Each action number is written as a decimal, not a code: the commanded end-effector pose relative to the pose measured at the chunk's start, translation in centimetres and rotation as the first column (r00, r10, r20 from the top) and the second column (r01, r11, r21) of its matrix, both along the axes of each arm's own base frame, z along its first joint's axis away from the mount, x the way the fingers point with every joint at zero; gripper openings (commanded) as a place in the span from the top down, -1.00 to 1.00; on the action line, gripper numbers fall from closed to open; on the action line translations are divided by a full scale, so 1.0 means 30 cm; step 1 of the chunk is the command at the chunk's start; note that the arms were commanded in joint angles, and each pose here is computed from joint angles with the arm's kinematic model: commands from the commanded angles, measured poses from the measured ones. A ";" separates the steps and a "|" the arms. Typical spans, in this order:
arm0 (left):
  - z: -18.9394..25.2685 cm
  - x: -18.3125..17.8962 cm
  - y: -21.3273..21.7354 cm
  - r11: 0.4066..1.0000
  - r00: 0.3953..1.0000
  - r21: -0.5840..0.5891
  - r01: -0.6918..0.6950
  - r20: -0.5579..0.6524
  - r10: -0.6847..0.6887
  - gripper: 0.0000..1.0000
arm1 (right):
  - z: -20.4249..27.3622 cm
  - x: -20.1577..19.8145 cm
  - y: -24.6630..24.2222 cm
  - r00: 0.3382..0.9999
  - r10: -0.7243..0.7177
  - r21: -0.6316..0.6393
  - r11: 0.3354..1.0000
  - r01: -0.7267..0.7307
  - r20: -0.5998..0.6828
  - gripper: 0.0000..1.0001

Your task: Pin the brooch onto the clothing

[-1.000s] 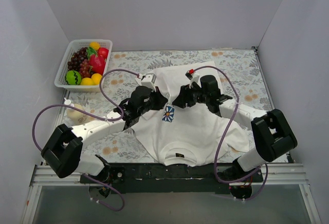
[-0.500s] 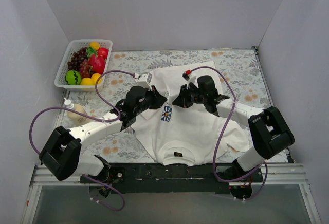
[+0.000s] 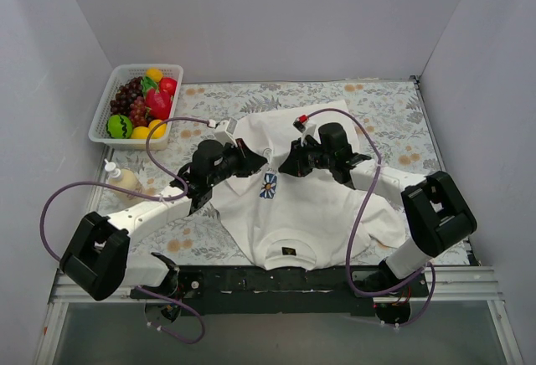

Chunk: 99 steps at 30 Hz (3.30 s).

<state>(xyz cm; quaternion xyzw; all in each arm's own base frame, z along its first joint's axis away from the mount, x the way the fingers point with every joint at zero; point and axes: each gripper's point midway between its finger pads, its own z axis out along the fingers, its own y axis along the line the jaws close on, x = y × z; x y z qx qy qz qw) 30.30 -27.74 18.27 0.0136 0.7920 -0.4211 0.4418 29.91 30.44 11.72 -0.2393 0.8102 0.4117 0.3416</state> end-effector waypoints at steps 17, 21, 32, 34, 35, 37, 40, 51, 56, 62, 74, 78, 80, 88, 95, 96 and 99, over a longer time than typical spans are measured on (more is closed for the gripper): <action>0.173 -0.065 0.002 0.965 0.940 0.007 0.263 0.221 -0.258 1.00 | 0.456 -0.082 -0.037 0.781 0.205 0.046 0.957 -0.286 0.589 -0.71; 0.181 -0.087 0.011 0.950 0.918 0.031 0.310 0.248 -0.308 1.00 | 0.476 -0.115 -0.035 0.735 0.284 0.085 0.903 -0.420 0.615 -0.75; 0.219 -0.192 0.015 0.890 0.825 0.062 0.452 0.352 -0.443 1.00 | 0.501 -0.186 -0.012 0.645 0.411 0.103 0.789 -0.606 0.644 -0.82; 0.228 -0.204 0.017 0.884 0.814 0.068 0.462 0.363 -0.453 1.00 | 0.504 -0.189 -0.012 0.638 0.416 0.105 0.781 -0.616 0.648 -0.82; 0.230 -0.206 0.017 0.883 0.812 0.070 0.463 0.365 -0.455 1.00 | 0.504 -0.191 -0.009 0.646 0.417 0.117 0.778 -0.617 0.639 -0.82; 0.241 -0.215 0.017 0.878 0.804 0.070 0.474 0.373 -0.463 1.00 | 0.506 -0.198 -0.007 0.648 0.426 0.127 0.767 -0.629 0.631 -0.83; 0.254 -0.225 0.014 0.872 0.794 0.063 0.486 0.385 -0.471 1.00 | 0.509 -0.208 -0.001 0.651 0.438 0.151 0.747 -0.647 0.620 -0.79; 0.284 -0.249 -0.001 0.839 0.766 0.048 0.542 0.381 -0.517 1.00 | 0.506 -0.195 0.024 0.674 0.464 0.197 0.722 -0.664 0.575 -0.50; 0.292 -0.243 -0.003 0.841 0.771 0.046 0.538 0.375 -0.514 1.00 | 0.499 -0.203 0.032 0.676 0.483 0.204 0.710 -0.674 0.556 -0.45; 0.308 -0.240 -0.005 0.842 0.770 0.044 0.538 0.379 -0.513 1.00 | 0.481 -0.215 0.039 0.672 0.506 0.207 0.695 -0.689 0.541 -0.34; 0.331 -0.242 -0.005 0.843 0.768 0.032 0.537 0.395 -0.504 1.00 | 0.449 -0.219 0.069 0.672 0.531 0.183 0.698 -0.692 0.516 -0.14; 0.331 -0.242 -0.005 0.843 0.769 0.031 0.537 0.394 -0.504 1.00 | 0.448 -0.220 0.072 0.670 0.538 0.183 0.694 -0.696 0.511 -0.01; 0.331 -0.241 -0.005 0.843 0.769 0.033 0.537 0.393 -0.505 1.00 | 0.448 -0.222 0.071 0.669 0.541 0.184 0.691 -0.699 0.510 0.00; 0.331 -0.243 0.001 0.848 0.770 0.044 0.528 0.397 -0.500 1.00 | 0.470 -0.228 0.059 0.657 0.541 0.165 0.692 -0.702 0.526 -0.08; 0.335 -0.244 -0.001 0.846 0.771 0.037 0.531 0.392 -0.501 1.00 | 0.476 -0.232 0.054 0.659 0.551 0.159 0.693 -0.703 0.511 -0.04; 0.336 -0.245 -0.002 0.845 0.769 0.037 0.534 0.394 -0.504 1.00 | 0.477 -0.233 0.054 0.657 0.551 0.159 0.692 -0.705 0.514 -0.04; 0.336 -0.246 -0.001 0.845 0.768 0.039 0.534 0.396 -0.503 1.00 | 0.479 -0.239 0.050 0.654 0.559 0.162 0.684 -0.711 0.510 -0.04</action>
